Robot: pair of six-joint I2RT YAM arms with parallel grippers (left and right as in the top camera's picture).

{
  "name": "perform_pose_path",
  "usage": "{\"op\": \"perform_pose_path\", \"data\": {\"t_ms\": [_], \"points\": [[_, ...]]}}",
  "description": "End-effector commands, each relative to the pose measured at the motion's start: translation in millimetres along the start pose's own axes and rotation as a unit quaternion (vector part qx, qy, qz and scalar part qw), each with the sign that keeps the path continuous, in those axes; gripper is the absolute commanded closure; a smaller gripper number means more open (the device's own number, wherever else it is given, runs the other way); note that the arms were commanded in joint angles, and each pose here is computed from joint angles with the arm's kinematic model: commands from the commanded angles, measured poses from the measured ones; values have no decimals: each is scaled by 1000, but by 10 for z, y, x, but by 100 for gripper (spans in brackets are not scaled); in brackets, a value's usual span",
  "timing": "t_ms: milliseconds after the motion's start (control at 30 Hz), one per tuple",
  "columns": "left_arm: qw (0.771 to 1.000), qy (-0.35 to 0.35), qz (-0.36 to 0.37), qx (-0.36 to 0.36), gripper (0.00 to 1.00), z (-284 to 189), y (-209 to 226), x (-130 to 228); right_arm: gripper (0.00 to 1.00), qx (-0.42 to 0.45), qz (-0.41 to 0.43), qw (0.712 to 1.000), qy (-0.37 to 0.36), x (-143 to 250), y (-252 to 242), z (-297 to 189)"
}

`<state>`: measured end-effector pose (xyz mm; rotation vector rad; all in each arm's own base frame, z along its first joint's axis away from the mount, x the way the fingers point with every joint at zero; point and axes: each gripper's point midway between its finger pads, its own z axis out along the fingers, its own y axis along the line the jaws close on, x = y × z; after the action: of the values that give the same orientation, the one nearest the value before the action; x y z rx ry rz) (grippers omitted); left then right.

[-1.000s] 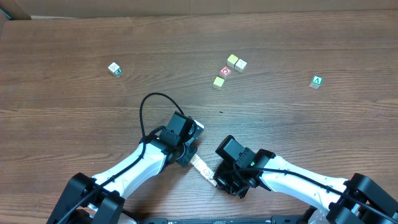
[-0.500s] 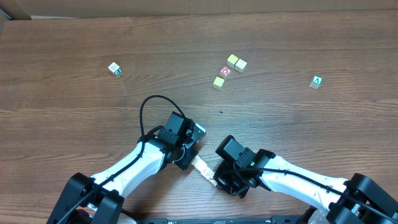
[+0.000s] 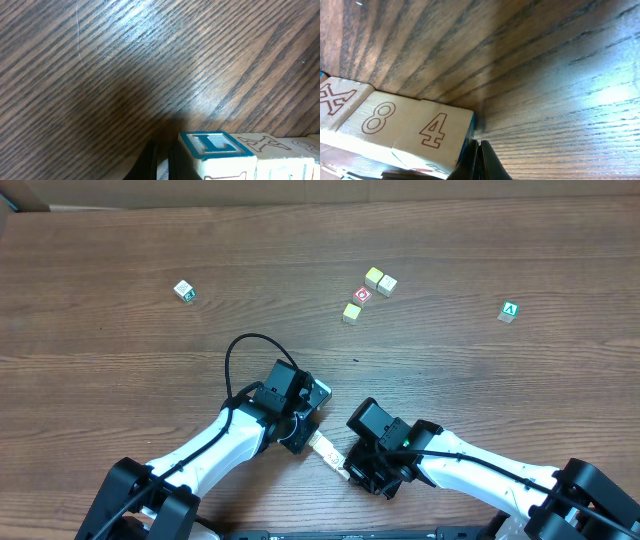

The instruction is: Flip 4 blocks

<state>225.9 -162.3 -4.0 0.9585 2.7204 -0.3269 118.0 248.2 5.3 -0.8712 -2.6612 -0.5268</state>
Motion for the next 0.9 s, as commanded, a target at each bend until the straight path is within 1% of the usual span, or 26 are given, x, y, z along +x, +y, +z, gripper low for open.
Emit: {"op": "perform_pose_path", "data": {"t_ms": [0,333,533,867], "points": [[998,41,4,37,96,125,-130,275,96,-15,-8,1000,-14,-38,100,-4],[998,40,22,39,96,138,-213,258,96,-27,-13,999,-14,-36,157,-6],[998,42,36,27,96,155,-254,253,96,-26,-26,999,-12,33,161,19],[998,40,34,27,96,157,-261,243,96,-26,-31,999,-13,49,162,27]]}}
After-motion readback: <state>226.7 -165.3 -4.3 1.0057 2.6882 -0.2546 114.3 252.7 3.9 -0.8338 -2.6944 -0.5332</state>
